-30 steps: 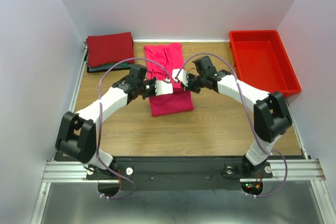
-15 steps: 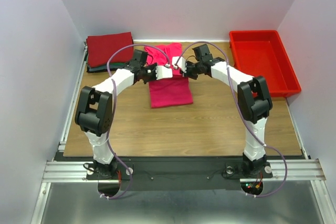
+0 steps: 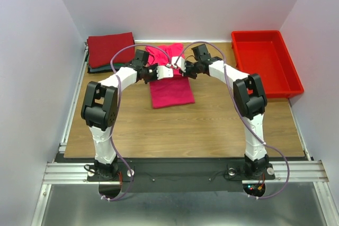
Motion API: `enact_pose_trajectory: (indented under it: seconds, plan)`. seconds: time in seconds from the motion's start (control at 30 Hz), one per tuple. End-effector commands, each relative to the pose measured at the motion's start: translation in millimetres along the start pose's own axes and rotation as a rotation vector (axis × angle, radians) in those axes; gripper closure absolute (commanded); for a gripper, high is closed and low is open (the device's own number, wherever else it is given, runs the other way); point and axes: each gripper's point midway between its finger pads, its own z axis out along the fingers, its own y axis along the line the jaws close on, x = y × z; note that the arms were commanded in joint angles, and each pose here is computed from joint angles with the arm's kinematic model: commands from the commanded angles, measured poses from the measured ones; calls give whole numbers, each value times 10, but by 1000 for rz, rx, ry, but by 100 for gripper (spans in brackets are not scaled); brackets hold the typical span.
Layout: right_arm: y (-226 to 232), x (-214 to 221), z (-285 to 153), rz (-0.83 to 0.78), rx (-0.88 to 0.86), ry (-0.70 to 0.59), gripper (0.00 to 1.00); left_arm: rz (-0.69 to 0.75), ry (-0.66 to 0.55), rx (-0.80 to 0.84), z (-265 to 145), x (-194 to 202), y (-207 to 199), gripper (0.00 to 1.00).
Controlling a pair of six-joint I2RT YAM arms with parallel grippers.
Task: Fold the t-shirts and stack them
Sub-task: Fold the tshirt
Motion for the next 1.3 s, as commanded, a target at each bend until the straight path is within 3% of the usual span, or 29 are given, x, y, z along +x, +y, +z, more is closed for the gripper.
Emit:
enact_pose_trajectory:
  seconds: [0.0, 0.03, 0.07, 0.17, 0.27, 0.4, 0.5, 0.67, 0.77, 0.87, 1.27]
  plan:
    - [-190, -58, -29, -21, 42, -18, 89, 17, -7, -65, -80, -62, 259, 100]
    - [-196, -35, -30, -15, 46, -10, 80, 13, -8, -70, -85, -68, 272, 95]
    - [-210, -16, -42, -3, 56, 3, 65, 10, -9, -85, -102, -71, 315, 83]
    - [-273, -53, -147, 6, 89, 16, 50, -2, -17, -115, -189, -130, 412, 67]
    - [-334, -119, -341, 16, 123, 14, 42, -8, -36, -153, -359, -238, 516, 61]
    - [-214, -246, -607, 16, 131, 1, 43, -37, -43, -147, -537, -270, 377, 57]
    - [-47, -356, -788, 15, 117, -25, 49, -91, -59, -112, -646, -297, 145, 57]
    - [611, -285, -795, 16, -5, -14, 60, -165, -125, -27, -752, -436, -348, 58]
    - [951, -243, -755, -23, -65, -3, 60, -191, -123, 50, -684, -382, -772, 58]
    - [1196, -146, -651, -44, -120, 24, 60, -183, -123, 71, -648, -382, -939, 57]
    - [1341, 122, -374, -37, -157, 86, 60, -161, -79, 116, -342, -352, -1318, 50]
